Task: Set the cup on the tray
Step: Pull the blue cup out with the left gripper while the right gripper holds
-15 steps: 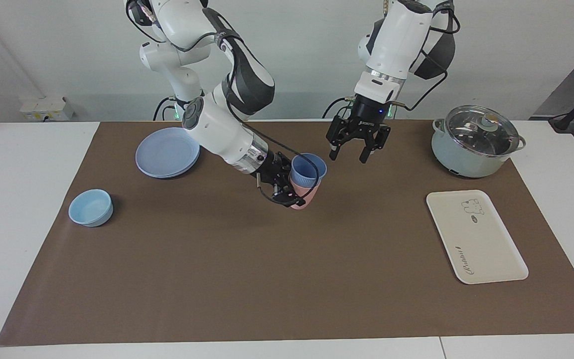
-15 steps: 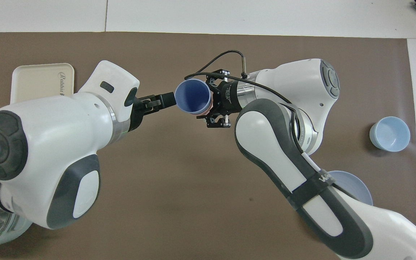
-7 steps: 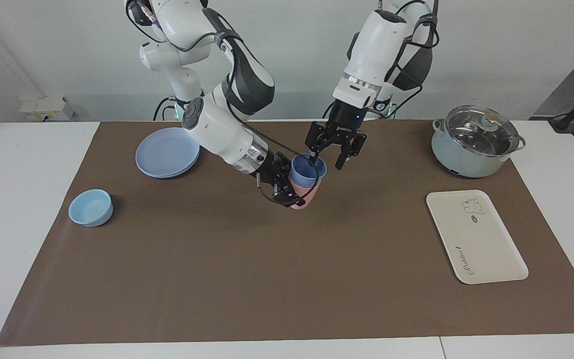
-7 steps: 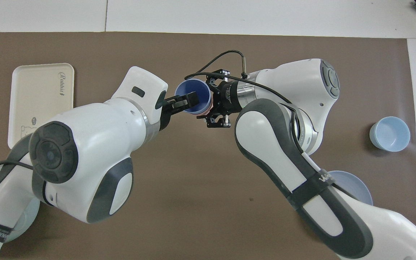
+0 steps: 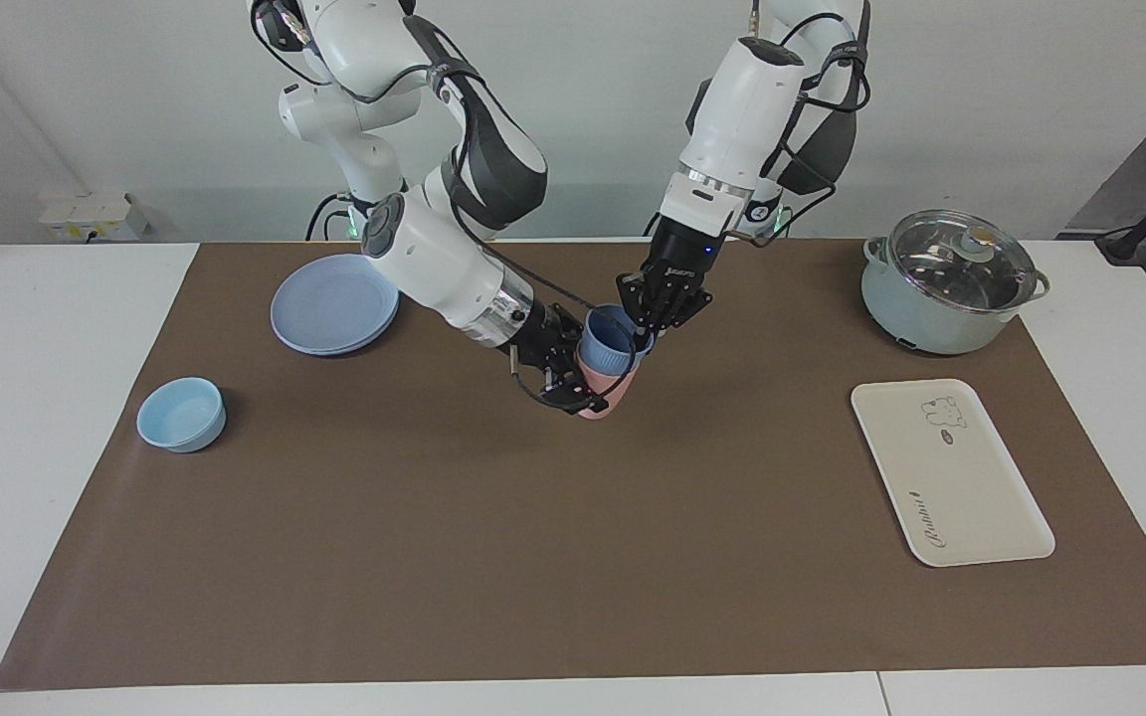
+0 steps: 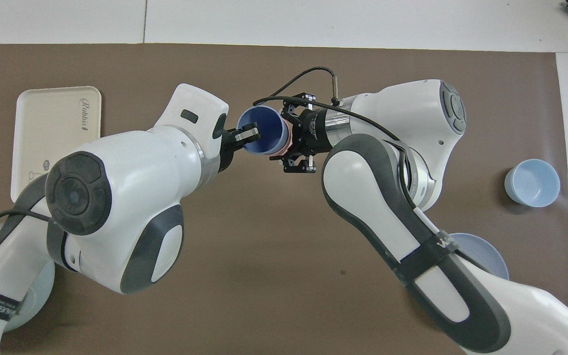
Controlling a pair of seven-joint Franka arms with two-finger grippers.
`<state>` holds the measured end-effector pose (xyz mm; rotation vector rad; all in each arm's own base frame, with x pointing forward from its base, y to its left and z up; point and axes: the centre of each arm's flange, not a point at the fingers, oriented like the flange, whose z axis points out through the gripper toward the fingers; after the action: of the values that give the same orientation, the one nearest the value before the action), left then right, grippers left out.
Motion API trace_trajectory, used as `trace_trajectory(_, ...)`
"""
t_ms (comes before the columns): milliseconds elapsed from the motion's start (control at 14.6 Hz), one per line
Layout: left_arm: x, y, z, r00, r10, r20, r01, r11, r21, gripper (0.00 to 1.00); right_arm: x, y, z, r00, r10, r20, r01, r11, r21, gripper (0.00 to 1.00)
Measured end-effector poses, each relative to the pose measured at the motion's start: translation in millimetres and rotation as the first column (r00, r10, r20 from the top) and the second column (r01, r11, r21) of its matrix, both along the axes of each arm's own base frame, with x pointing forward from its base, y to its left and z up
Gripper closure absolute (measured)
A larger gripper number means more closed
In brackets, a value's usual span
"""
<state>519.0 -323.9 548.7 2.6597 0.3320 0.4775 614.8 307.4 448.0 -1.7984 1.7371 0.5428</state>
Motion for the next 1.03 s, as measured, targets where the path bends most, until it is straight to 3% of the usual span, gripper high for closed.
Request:
trace_trajectory(205, 2, 2, 22, 1.000, 0.013, -0.016, -0.013, 1.000, -0.005, 0.95, 1.7, -3, 0, 1.000, -0.007, 0.003, 0.007, 1.000, -0.001, 0.22)
trace_trajectory(342, 6, 13, 58, 0.999, 0.023, -0.043, -0.023, 1.000, 0.004, 0.95, 3.9, -8, 0, 1.000, -0.014, 0.003, 0.014, 1.000, -0.002, 0.22)
trace_trajectory(616, 21, 79, 111, 0.992, 0.096, -0.077, -0.094, 0.995, 0.031, 0.95, 16.9, -39, -2, 0.998, -0.057, -0.009, 0.057, 0.998, -0.006, 0.22)
trace_trajectory(1026, 59, 237, 72, 0.972, 0.191, -0.139, -0.171, 0.975, 0.138, 0.95, 39.4, -166, -36, 0.991, -0.121, -0.060, 0.120, 0.992, -0.030, 0.22)
